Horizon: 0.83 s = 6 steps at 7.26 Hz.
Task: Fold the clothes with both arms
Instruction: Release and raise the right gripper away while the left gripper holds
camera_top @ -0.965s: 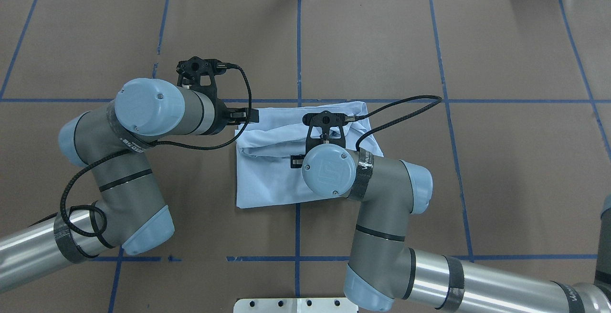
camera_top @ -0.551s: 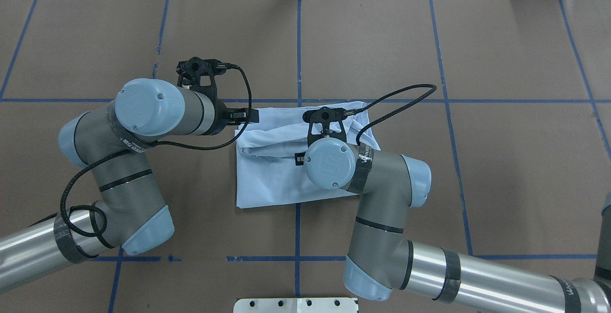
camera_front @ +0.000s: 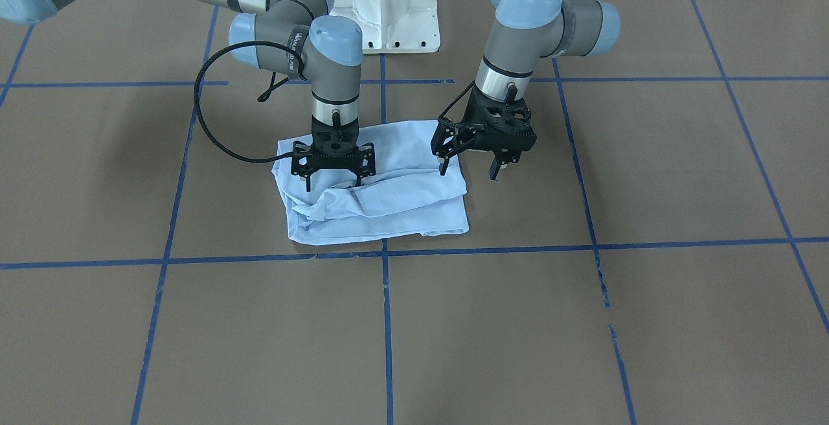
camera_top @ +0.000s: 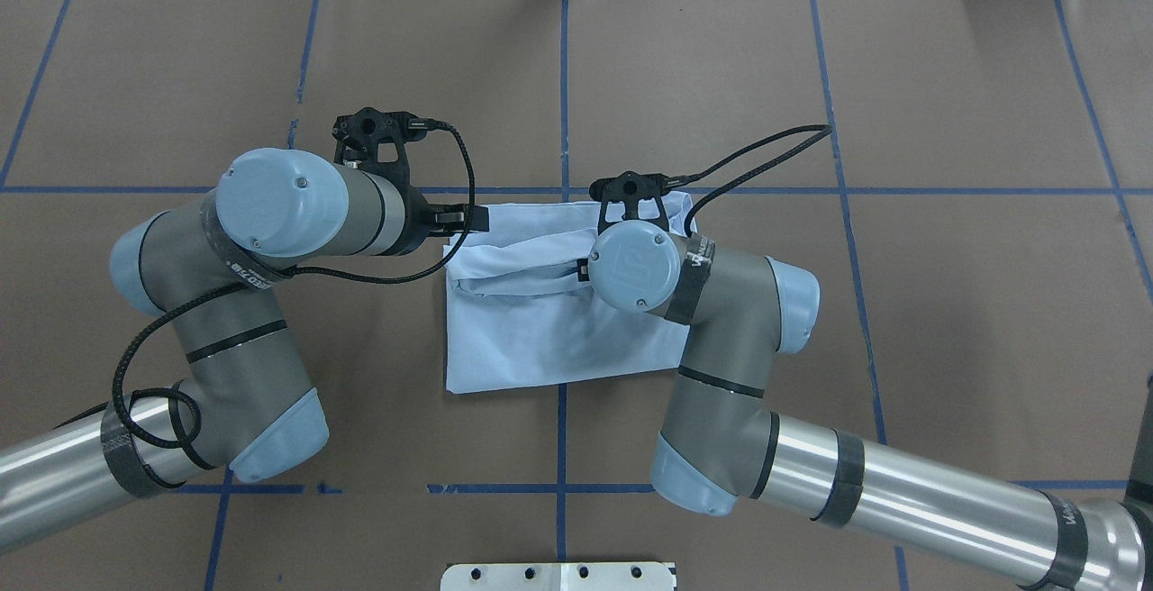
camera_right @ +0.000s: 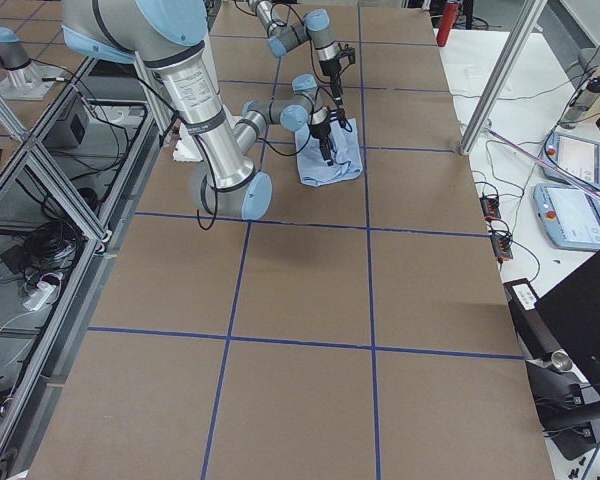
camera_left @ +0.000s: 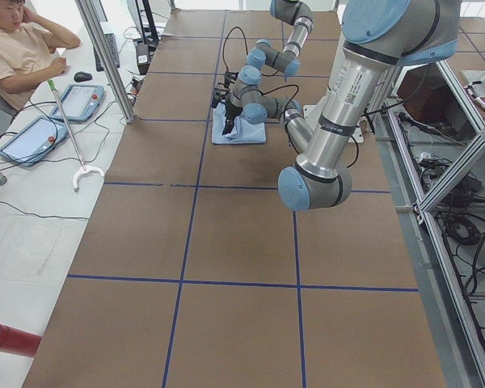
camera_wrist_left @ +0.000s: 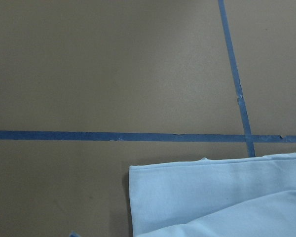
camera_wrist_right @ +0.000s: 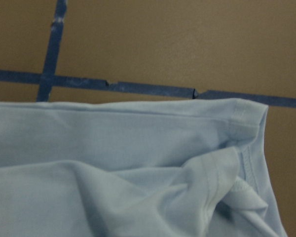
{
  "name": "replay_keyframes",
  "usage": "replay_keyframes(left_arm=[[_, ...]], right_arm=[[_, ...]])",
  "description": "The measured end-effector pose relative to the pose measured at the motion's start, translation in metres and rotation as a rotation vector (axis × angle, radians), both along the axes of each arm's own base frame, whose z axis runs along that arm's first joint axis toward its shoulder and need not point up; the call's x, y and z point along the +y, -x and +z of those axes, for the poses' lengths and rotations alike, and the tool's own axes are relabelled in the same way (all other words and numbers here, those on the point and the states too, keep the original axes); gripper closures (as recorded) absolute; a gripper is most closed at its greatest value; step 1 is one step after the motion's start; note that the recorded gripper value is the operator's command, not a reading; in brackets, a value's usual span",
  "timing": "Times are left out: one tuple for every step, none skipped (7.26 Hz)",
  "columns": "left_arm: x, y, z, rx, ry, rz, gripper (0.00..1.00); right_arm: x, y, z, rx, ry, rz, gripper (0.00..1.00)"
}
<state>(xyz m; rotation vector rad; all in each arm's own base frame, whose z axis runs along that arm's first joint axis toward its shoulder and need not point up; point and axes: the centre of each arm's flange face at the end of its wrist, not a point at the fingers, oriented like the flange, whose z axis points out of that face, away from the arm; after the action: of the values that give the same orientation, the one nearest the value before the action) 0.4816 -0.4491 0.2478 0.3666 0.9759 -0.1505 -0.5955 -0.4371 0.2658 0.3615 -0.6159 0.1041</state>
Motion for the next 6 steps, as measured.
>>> replay_keyframes(left_arm=[[0.000, 0.001, -0.001, 0.002, 0.000, -0.001, 0.00], [0.000, 0.001, -0.001, 0.003, 0.000, -0.001, 0.00], [0.000, 0.001, -0.001, 0.003, -0.001, -0.002, 0.00], [0.001, 0.001, -0.001, 0.003, -0.001, -0.001, 0.00], [0.001, -0.001, 0.000, 0.000, 0.002, 0.002, 0.00], [0.001, -0.007, 0.004, -0.008, 0.010, 0.003, 0.00]], right_arm=[[-0.024, -0.005, -0.002, 0.009, 0.009, 0.015, 0.00], [-0.056, -0.010, -0.005, 0.023, 0.023, 0.032, 0.00], [-0.096, -0.018, -0.010, 0.038, 0.045, 0.050, 0.00], [-0.134, -0.035, -0.018, 0.041, 0.064, 0.063, 0.00], [-0.168, -0.060, -0.025, 0.024, 0.085, 0.073, 0.00], [-0.195, -0.087, -0.033, -0.019, 0.112, 0.076, 0.00]])
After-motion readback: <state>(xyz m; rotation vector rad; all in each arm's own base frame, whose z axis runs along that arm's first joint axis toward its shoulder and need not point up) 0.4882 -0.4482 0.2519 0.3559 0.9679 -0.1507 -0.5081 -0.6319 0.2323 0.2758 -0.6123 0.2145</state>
